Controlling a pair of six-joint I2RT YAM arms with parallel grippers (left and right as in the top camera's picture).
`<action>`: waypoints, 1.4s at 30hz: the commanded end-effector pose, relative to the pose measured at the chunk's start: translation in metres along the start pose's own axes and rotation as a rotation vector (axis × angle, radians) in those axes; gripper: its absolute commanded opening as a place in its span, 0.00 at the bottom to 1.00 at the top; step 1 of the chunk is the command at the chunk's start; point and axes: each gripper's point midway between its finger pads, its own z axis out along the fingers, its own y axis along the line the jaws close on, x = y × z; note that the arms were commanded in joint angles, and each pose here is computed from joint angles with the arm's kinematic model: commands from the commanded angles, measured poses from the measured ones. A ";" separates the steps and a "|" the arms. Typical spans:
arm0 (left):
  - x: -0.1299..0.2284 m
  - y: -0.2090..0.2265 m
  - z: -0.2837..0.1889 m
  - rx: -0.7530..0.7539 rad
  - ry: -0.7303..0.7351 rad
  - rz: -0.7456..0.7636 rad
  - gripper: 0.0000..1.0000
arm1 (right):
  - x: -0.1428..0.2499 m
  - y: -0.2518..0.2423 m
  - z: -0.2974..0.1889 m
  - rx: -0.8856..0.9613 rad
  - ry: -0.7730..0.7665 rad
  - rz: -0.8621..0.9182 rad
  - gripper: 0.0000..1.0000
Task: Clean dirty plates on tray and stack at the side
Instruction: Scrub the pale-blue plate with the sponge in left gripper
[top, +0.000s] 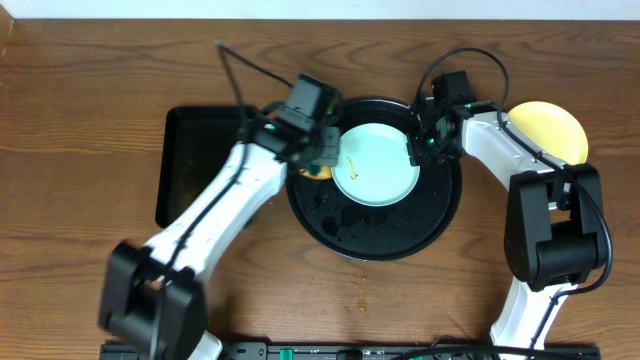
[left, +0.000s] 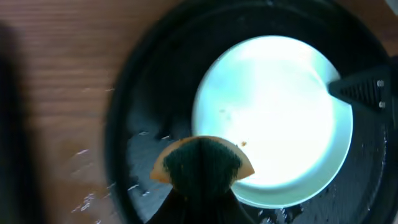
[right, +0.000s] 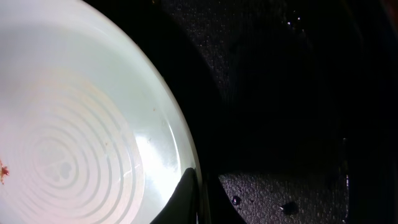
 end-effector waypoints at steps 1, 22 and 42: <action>0.012 -0.018 0.033 0.017 0.036 0.051 0.08 | 0.023 0.000 0.015 0.007 0.072 0.031 0.01; 0.036 -0.026 0.155 0.010 0.061 0.082 0.08 | 0.023 0.002 0.016 0.006 0.069 0.028 0.01; -0.023 -0.107 0.090 0.553 -0.032 0.060 0.08 | 0.023 0.002 0.016 0.005 0.070 0.028 0.01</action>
